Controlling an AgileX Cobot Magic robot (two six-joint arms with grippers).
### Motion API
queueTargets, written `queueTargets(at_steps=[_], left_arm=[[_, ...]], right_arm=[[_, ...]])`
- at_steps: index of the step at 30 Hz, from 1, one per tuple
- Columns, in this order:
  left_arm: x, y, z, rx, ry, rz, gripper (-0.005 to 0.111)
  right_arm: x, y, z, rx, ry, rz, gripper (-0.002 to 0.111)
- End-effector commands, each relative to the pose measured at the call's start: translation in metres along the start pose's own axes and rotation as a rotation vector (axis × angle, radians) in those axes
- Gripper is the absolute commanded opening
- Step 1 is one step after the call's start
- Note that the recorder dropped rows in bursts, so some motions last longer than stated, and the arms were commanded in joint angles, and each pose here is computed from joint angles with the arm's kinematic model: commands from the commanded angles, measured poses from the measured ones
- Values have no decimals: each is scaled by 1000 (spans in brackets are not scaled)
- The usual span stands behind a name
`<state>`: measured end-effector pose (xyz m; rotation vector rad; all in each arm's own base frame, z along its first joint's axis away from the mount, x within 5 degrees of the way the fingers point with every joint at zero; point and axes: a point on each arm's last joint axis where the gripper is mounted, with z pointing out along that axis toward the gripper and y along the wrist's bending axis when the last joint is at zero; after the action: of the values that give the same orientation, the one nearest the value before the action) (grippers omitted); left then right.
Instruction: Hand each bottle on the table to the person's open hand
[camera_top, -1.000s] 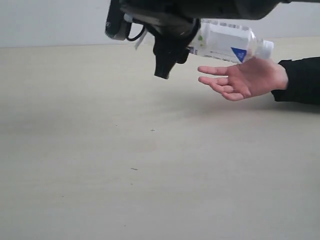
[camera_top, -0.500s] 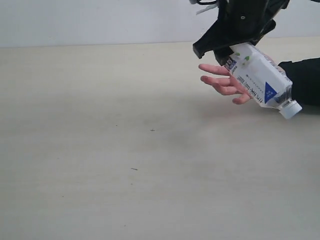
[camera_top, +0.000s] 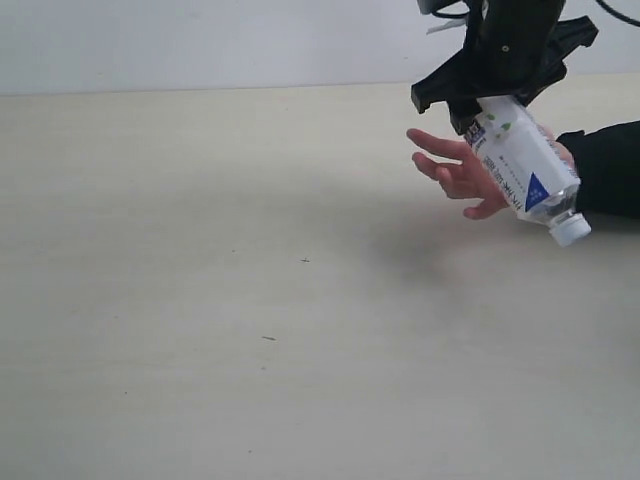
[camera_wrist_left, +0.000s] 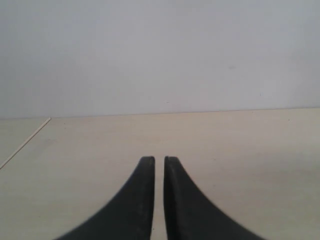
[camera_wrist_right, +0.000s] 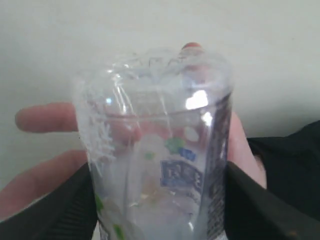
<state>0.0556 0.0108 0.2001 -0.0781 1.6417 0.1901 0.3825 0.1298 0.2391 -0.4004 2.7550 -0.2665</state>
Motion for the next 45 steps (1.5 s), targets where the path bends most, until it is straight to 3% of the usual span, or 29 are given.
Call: queueTargets(at_steps=[1, 7, 9, 15, 17, 25, 30, 36, 39, 44, 45], left_arm=[[0, 0, 0, -1, -12, -3, 10], [0, 0, 0, -1, -12, -3, 10], [0, 0, 0, -1, -12, -3, 10], [0, 0, 0, -1, -12, -3, 10], [0, 0, 0, -1, -12, -3, 10], [0, 0, 0, -1, -12, -3, 10], [0, 0, 0, -1, -12, -3, 10], [0, 0, 0, -1, -12, -3, 10], [0, 0, 0, -1, -12, -3, 10], [0, 0, 0, -1, -12, -3, 10], [0, 0, 0, -1, -12, -3, 10]], right_arm=[[-4, 3, 17, -4, 0, -1, 0], [-7, 5, 22, -13, -32, -5, 5], [-8, 5, 22, -13, -34, -5, 14], [-7, 5, 22, -14, -33, -4, 67], [-7, 7, 21, -16, -34, -7, 78], [-8, 7, 20, -16, -45, -8, 88], [-7, 1, 2, -14, -66, -23, 88], [1, -17, -62, -14, -185, 18, 83], [19, -24, -89, -20, -252, 15, 63], [77, -33, -119, -51, -385, 3, 4], [90, -34, -125, -60, -420, 7, 0]])
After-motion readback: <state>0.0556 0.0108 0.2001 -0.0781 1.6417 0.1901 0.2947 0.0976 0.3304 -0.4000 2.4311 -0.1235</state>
